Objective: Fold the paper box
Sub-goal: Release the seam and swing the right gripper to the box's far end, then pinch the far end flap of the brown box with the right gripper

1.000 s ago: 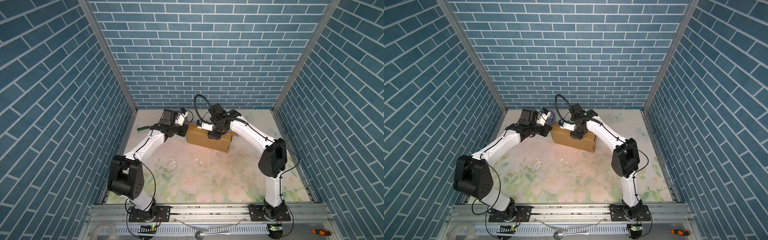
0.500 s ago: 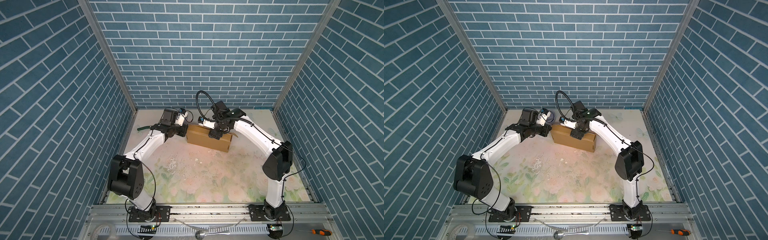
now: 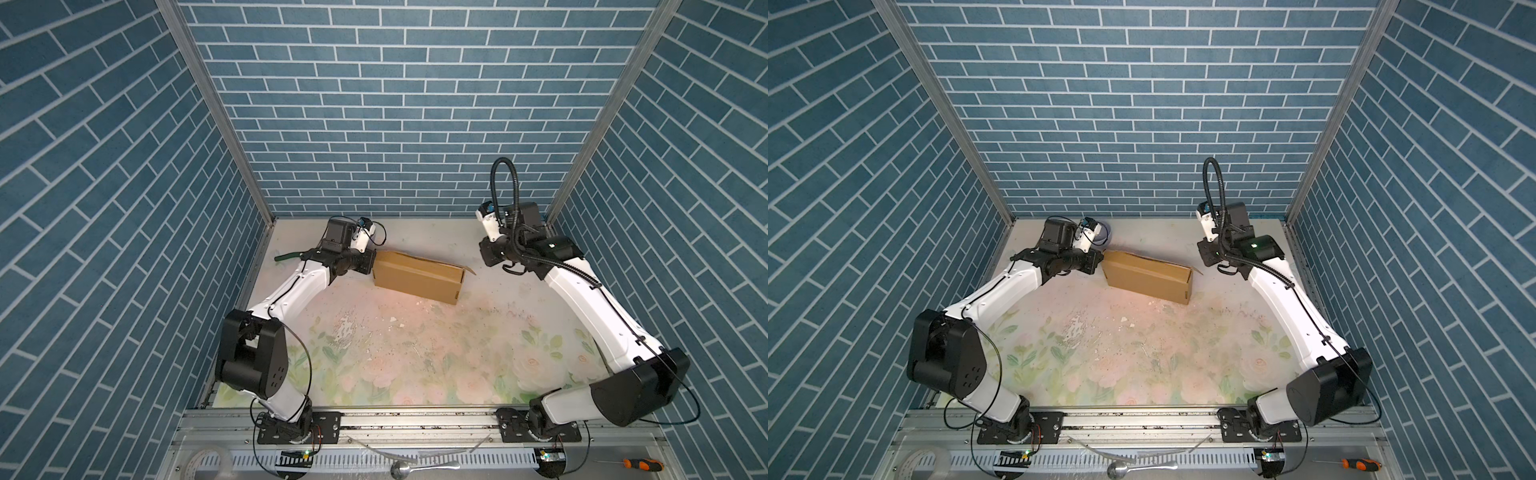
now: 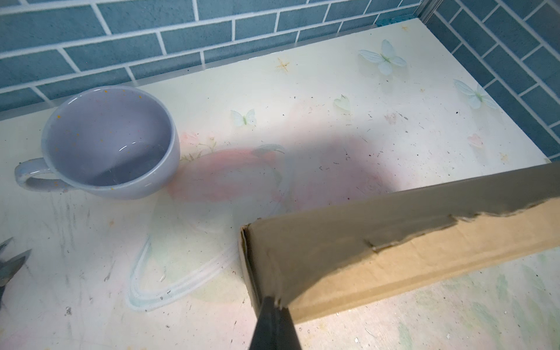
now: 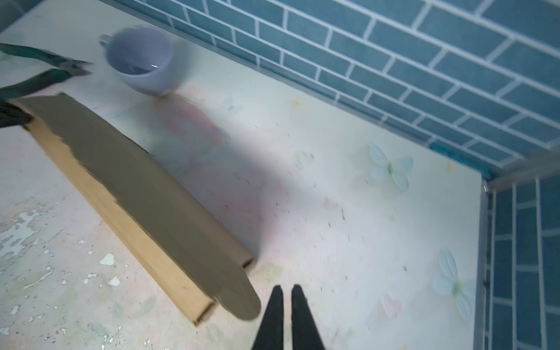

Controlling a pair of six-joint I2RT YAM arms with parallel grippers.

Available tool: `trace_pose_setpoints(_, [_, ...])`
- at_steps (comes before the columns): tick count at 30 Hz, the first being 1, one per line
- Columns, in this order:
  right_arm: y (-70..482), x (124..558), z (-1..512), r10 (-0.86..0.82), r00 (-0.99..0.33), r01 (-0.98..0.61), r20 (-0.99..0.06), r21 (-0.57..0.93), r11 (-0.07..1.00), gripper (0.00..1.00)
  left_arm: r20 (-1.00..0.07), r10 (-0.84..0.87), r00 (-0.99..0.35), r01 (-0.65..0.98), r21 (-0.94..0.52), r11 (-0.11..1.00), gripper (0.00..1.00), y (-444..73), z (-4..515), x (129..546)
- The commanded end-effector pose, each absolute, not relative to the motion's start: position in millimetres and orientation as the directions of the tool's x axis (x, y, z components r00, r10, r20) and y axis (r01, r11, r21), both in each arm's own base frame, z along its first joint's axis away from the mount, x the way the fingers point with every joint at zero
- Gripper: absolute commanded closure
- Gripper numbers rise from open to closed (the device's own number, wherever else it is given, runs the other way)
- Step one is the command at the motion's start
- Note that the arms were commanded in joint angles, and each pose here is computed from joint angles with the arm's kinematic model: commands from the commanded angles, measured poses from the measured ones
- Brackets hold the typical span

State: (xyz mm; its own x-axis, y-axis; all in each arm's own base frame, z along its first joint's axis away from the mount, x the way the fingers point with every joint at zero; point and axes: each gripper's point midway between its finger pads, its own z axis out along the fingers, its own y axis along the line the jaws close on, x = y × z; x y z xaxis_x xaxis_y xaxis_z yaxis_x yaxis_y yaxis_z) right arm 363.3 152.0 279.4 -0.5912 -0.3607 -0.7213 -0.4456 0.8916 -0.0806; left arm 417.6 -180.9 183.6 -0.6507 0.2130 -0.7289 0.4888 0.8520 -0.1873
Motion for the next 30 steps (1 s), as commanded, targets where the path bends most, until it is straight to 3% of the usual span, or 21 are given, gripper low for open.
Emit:
trace_pose_setpoints(1, [144, 344, 264, -0.301, -0.674, -0.403, -0.674, -0.006, 0.915, 0.68, -0.661, 0.226, -0.716, 0.46, -0.202, 0.865, 1.0, -176, 157, 405])
trace_pose_setpoints(2, [145, 340, 259, -0.326, -0.695, -0.423, -0.641, -0.003, 0.906, 0.59, -0.661, 0.227, -0.715, 0.461, -0.202, 0.864, 1.0, -176, 157, 405])
trace_pose_setpoints(4, [153, 337, 249, -0.357, -0.733, -0.46, -0.579, 0.034, 0.887, 0.51, -0.662, 0.229, -0.713, 0.463, -0.2, 0.863, 1.0, -176, 159, 405])
trace_pose_setpoints(10, [181, 332, 234, -0.454, -0.726, -0.553, -0.517, 0.047, 0.832, 0.47, -0.659, 0.231, -0.715, 0.462, -0.198, 0.864, 1.0, -176, 158, 404])
trace_pose_setpoints(17, [173, 341, 206, -0.541, -0.725, -0.559, -0.425, -0.096, 0.824, 0.59, -0.66, 0.231, -0.715, 0.464, -0.201, 0.863, 1.0, -176, 157, 406])
trace_pose_setpoints(25, [175, 347, 201, -0.544, -0.737, -0.547, -0.402, -0.118, 0.829, 0.78, -0.656, 0.232, -0.718, 0.462, -0.199, 0.864, 1.0, -176, 155, 405])
trace_pose_setpoints(30, [181, 342, 209, -0.524, -0.751, -0.545, -0.403, -0.071, 0.835, 0.76, -0.656, 0.233, -0.718, 0.462, -0.199, 0.865, 1.0, -176, 155, 405])
